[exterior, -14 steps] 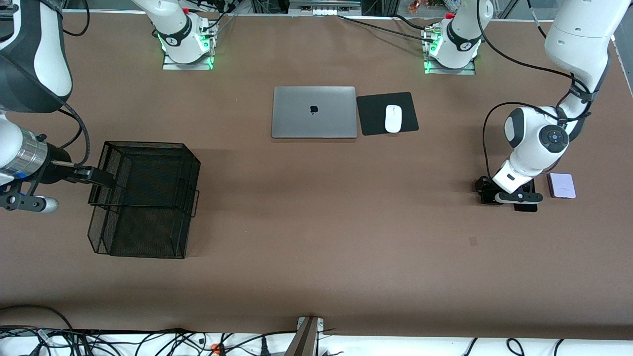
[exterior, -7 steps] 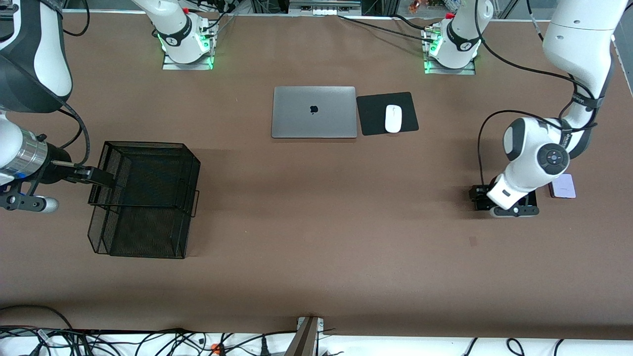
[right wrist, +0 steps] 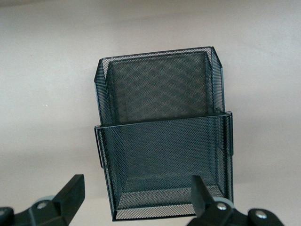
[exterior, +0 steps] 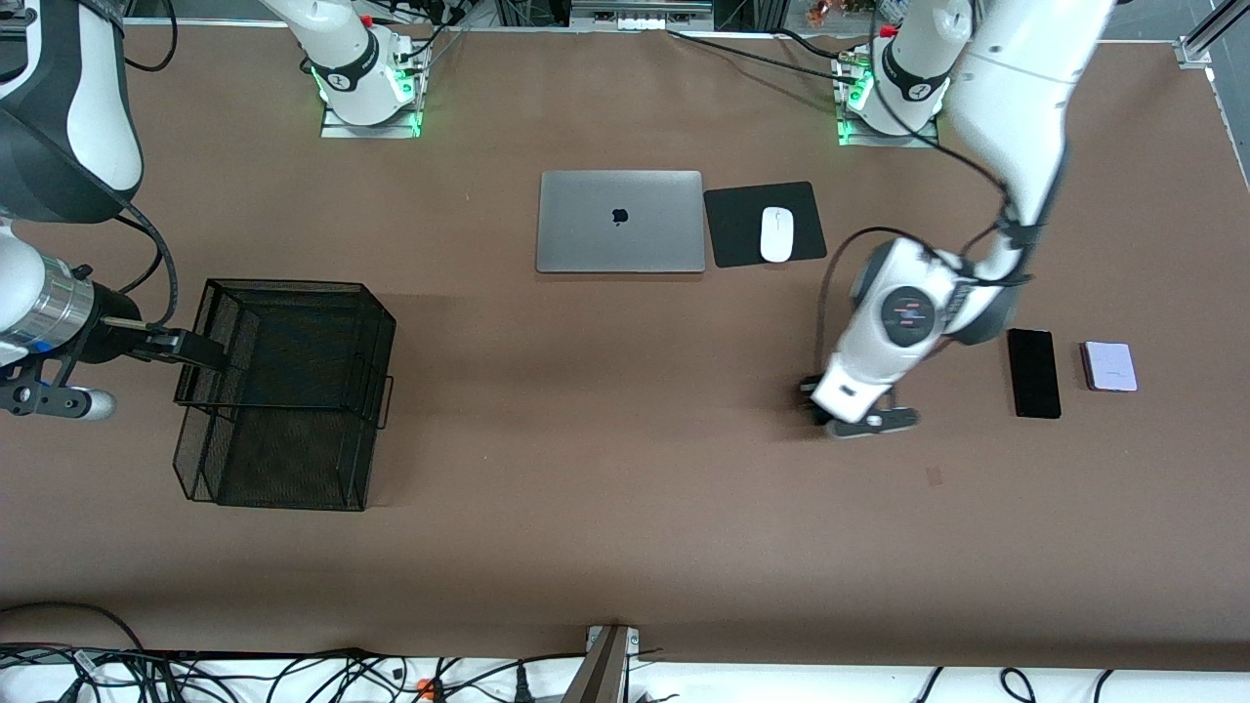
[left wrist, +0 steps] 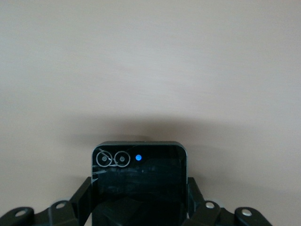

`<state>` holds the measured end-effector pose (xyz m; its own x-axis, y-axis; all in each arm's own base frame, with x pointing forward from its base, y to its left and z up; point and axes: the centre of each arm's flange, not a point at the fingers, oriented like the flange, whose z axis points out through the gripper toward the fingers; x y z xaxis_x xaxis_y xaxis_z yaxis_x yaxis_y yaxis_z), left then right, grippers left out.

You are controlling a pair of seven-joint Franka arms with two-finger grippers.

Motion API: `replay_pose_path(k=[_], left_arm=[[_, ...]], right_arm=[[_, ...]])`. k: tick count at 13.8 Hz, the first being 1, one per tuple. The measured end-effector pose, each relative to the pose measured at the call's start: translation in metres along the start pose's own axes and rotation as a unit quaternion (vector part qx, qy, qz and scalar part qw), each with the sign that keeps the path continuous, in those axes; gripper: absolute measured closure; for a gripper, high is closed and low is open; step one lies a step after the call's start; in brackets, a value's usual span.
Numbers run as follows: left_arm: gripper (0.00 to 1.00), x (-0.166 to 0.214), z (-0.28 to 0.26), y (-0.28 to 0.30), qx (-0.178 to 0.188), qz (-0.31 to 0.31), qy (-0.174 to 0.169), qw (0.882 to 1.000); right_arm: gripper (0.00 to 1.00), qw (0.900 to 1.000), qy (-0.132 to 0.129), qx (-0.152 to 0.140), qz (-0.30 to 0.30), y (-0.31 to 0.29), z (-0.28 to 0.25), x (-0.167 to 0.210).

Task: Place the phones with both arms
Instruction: 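Carry the flip phone with the left gripper beside the laptop, lower it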

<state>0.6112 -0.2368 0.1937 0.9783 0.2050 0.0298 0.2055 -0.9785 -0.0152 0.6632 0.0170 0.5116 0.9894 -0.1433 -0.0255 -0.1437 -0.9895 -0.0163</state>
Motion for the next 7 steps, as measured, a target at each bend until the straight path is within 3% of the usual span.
replay_pose_path(k=[3,7], left_arm=[[0.20,-0.020,-0.008,0.091,-0.011,-0.018,0.009,1.000],[0.20,-0.047,-0.017,0.165,-0.040,0.000,0.016,0.999]], right_arm=[[0.00,1.000,-0.001,0.003,0.000,0.000,0.000,0.000],[0.00,1.000,-0.001,0.004,0.001,0.000,0.000,0.000]])
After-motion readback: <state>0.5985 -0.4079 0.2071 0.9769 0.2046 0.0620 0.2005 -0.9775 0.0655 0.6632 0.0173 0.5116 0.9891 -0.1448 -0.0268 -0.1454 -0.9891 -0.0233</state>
